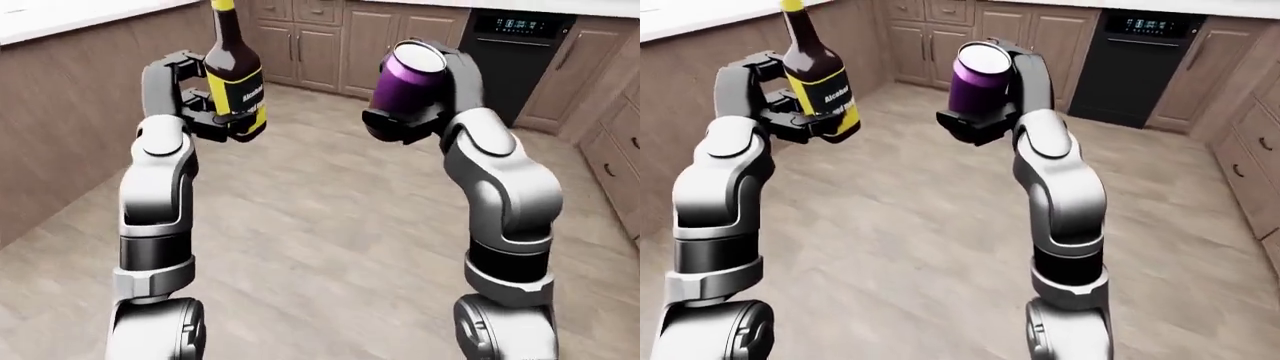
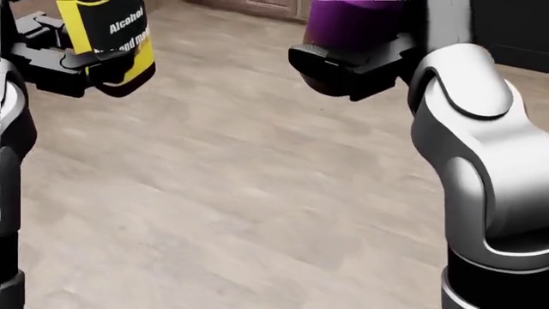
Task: Move the drinks to the dining counter.
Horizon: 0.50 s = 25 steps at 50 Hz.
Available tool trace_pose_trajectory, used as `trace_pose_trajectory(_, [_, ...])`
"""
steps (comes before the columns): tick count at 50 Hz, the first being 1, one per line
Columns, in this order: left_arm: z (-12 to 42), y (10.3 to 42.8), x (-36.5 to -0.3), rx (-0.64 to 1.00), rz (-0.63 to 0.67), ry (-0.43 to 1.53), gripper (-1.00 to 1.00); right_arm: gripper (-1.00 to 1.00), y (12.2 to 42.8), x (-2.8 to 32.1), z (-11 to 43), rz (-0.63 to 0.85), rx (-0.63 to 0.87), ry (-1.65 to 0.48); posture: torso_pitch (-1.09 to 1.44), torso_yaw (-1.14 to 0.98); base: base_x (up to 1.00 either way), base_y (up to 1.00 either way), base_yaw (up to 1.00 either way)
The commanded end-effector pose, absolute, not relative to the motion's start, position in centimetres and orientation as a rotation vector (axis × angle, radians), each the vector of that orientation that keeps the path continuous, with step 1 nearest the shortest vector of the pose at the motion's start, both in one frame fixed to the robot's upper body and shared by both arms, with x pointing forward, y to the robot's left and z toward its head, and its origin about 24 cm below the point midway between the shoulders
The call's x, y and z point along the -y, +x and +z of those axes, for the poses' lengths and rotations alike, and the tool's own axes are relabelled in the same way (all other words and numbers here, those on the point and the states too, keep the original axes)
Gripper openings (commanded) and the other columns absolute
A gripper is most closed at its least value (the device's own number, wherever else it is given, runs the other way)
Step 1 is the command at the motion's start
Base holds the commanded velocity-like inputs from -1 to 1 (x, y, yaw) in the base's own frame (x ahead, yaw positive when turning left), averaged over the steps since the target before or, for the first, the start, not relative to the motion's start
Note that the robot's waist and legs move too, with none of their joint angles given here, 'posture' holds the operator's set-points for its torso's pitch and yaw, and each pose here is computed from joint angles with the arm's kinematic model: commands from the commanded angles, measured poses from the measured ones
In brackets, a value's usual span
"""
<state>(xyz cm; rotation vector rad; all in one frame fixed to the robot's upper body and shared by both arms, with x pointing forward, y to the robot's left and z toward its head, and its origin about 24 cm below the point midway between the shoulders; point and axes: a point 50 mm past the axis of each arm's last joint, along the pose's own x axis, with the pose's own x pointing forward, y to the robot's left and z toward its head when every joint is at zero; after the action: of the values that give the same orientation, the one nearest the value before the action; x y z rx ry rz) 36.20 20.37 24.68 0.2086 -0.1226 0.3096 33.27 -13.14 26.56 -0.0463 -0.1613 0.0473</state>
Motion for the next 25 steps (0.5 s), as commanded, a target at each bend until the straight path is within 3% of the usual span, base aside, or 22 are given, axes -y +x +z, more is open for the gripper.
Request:
trace_pose_trajectory(1, [27.66, 35.50, -20.13, 0.274, 0.316, 0.201, -1.00, -1.00, 33.08, 13.06, 27.55, 0.053, 0.211, -0.044, 0.00, 0.00, 1.00, 0.16, 0.00])
trace_pose_trajectory(17, [27.52, 35.57, -20.04, 0.273, 0.312, 0.203, -1.00, -1.00, 33.08, 13.23, 27.36, 0.043, 0.211, -0.040, 0.00, 0.00, 1.00, 0.16, 0.00])
trace_pose_trajectory(22, [27.48, 35.46, -20.06, 0.271, 0.313, 0.203, -1.00, -1.00, 33.24, 13.32, 27.19, 0.028, 0.213, -0.064, 0.00, 0.00, 0.13, 0.00, 0.07])
trace_pose_trajectory(25, [27.34, 35.50, -19.99, 0.269, 0.310, 0.204, -1.00, -1.00, 33.32, 13.38, 27.07, 0.031, 0.202, -0.059, 0.00, 0.00, 0.00, 0.00, 1.00])
